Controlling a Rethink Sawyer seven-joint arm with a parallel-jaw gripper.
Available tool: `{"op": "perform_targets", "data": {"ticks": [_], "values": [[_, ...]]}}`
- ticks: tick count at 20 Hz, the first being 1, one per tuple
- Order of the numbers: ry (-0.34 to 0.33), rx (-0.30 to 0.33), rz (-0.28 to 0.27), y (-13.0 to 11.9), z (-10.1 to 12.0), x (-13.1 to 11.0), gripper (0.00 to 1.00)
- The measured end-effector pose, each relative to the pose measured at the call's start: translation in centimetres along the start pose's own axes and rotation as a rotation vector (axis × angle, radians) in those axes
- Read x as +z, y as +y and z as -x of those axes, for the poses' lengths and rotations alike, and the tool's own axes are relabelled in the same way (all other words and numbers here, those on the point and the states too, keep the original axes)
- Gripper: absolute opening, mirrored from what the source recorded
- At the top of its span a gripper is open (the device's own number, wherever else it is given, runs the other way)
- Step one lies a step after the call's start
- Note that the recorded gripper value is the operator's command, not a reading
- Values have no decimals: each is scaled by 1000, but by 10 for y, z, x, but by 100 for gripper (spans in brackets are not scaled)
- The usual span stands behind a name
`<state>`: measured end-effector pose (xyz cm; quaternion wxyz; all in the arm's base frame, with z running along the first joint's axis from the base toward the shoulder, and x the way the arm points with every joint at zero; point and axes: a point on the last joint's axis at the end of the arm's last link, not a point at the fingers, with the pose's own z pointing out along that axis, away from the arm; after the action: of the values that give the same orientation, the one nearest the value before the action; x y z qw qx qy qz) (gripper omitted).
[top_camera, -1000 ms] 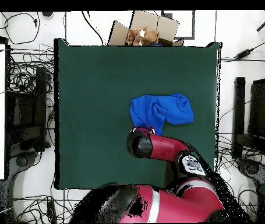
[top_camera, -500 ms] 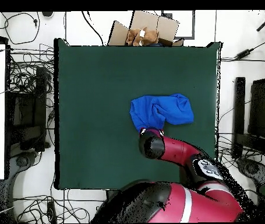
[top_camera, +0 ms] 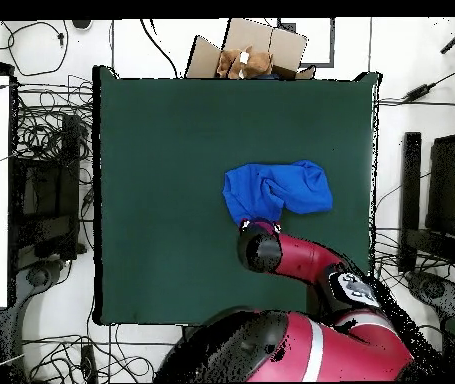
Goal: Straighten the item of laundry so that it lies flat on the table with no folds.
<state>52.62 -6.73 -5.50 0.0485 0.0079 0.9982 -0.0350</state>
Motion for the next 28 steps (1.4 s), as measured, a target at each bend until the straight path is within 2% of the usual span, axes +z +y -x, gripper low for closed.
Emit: {"op": "perform_targets", "data": {"ticks": [28], "values": [[-19, -74, -18, 7, 2, -1, 0]]}}
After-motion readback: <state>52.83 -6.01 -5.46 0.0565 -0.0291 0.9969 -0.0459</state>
